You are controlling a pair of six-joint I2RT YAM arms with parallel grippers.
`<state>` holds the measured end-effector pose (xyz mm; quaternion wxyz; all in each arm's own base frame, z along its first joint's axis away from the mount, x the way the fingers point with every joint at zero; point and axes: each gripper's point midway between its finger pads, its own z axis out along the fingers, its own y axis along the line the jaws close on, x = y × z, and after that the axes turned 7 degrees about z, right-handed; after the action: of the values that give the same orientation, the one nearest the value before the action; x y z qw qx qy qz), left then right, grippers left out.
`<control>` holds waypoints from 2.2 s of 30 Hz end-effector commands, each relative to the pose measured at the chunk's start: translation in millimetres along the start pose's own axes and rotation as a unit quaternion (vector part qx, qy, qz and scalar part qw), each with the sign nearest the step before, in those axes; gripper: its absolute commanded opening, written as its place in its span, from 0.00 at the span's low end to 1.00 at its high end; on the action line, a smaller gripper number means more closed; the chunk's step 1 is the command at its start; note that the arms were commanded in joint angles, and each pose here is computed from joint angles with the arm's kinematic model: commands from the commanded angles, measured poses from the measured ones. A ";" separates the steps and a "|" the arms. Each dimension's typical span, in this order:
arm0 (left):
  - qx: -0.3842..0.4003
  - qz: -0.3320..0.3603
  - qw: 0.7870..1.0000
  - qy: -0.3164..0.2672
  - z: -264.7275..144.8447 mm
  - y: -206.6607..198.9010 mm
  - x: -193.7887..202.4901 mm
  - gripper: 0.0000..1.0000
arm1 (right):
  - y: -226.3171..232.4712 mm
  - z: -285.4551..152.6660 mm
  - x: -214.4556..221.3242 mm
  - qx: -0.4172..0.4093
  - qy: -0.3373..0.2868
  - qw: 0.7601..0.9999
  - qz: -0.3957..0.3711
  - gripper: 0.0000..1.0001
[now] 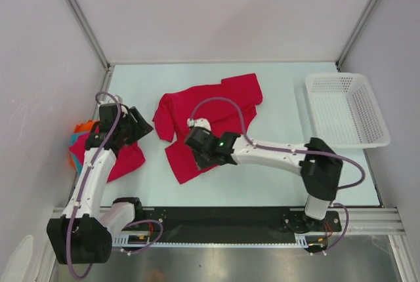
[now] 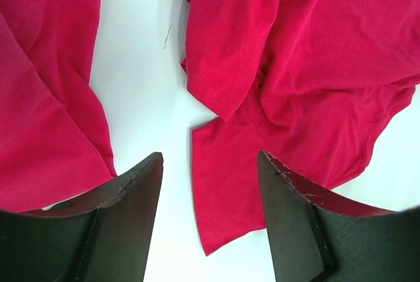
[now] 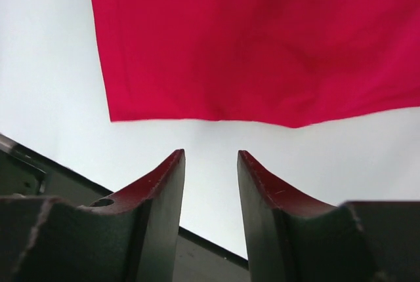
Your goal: Fold and stack the t-shirts
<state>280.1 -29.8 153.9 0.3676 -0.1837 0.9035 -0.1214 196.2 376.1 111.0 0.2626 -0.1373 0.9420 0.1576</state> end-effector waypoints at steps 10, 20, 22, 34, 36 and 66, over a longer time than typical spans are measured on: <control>0.008 -0.008 0.999 -0.050 -20.1 6.1 -21.4 0.66 | 82.1 53.4 40.6 -0.077 0.066 0.994 -0.030 0.47; 0.014 -0.010 0.999 -0.051 -17.7 5.2 -22.7 0.66 | 108.8 75.0 65.8 -0.095 0.098 0.989 -0.046 0.49; 0.013 -0.011 0.999 -0.052 -17.8 6.6 -23.3 0.67 | 104.6 83.0 73.9 -0.088 0.108 0.989 -0.048 0.49; 0.017 -0.012 0.998 -0.055 -20.4 9.1 -26.8 0.67 | 55.1 102.0 86.0 -0.016 0.108 0.993 -0.053 0.49; 0.018 -0.012 0.998 -0.056 -20.8 9.2 -27.5 0.67 | 43.8 102.6 87.2 -0.005 0.108 0.993 -0.053 0.47; 0.015 -0.010 0.999 -0.050 -20.4 16.8 -21.0 0.67 | 26.1 62.3 44.0 0.044 0.043 0.995 -0.078 0.48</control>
<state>275.0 -7.3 167.0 0.3952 -0.2043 0.8861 -0.1302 182.0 401.9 34.5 0.2302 -0.1980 0.9489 0.0857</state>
